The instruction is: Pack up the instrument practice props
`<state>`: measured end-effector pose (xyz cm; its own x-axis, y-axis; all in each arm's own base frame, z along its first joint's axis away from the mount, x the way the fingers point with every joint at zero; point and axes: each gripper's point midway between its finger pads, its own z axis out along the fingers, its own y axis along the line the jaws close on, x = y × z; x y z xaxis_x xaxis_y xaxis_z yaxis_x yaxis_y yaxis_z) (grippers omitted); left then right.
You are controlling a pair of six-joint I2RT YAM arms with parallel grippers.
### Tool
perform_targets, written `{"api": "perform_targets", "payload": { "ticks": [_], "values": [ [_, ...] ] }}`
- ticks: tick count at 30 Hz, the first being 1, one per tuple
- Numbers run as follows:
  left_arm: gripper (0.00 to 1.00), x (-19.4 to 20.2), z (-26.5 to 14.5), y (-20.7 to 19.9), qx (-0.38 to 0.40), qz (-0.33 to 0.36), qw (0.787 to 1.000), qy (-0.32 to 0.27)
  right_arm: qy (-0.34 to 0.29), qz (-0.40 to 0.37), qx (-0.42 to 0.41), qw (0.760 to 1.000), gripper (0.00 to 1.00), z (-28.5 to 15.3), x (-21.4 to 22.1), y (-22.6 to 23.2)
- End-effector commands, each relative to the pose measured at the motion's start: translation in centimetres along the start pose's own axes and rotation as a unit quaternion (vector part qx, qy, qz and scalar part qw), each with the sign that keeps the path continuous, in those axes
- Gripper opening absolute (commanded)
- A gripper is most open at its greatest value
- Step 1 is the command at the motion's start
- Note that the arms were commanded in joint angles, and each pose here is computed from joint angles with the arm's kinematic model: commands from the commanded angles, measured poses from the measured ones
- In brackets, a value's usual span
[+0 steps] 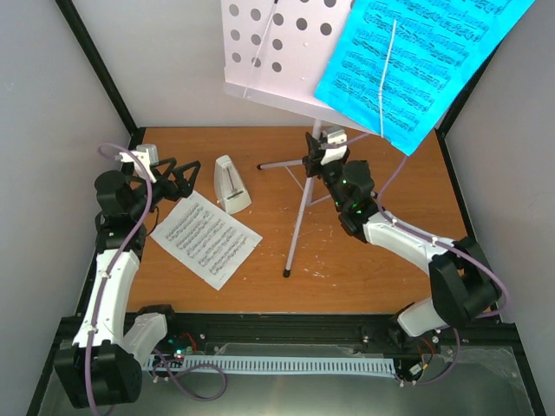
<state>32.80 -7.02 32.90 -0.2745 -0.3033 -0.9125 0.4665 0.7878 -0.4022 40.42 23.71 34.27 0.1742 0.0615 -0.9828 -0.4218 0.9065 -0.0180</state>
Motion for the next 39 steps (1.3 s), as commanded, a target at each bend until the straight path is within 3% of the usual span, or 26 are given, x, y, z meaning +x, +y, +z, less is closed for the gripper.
{"api": "perform_targets", "payload": {
  "ticks": [1,3,8,12,19,25,30,39],
  "values": [
    [0.98,-1.8,-0.5,-1.3,0.011,0.008,1.000,-0.016,-0.023,0.042,0.029,0.998,0.03,1.5,-1.2,0.2],
    [0.98,-1.9,-0.5,-1.4,0.012,0.010,1.000,-0.016,-0.019,0.046,0.028,0.998,0.14,1.6,-1.0,0.4],
    [0.99,-2.7,-0.8,-1.7,0.004,0.026,1.000,-0.017,-0.016,0.037,0.006,0.999,0.70,0.0,-1.0,0.8],
    [0.99,-3.4,-0.8,-1.7,-0.002,0.033,0.999,-0.022,-0.006,0.031,-0.031,0.999,0.87,-2.1,-0.7,1.7],
    [0.97,-6.3,-1.3,-4.2,0.035,0.047,0.997,-0.040,0.040,0.063,-0.042,0.996,0.94,-7.4,1.9,1.3],
    [0.91,-9.1,-1.2,-7.1,0.079,0.062,0.995,-0.024,0.100,0.099,-0.138,0.980,0.95,-11.7,2.0,4.1],
    [0.89,-10.6,0.2,-12.2,0.131,0.094,0.987,-0.008,0.151,0.140,-0.308,0.929,0.94,-14.6,-1.9,9.5],
    [0.81,-13.4,1.9,-22.1,0.252,0.130,0.959,-0.004,0.203,0.164,-0.481,0.837,0.92,-19.3,-8.8,13.7]
  ]
}}
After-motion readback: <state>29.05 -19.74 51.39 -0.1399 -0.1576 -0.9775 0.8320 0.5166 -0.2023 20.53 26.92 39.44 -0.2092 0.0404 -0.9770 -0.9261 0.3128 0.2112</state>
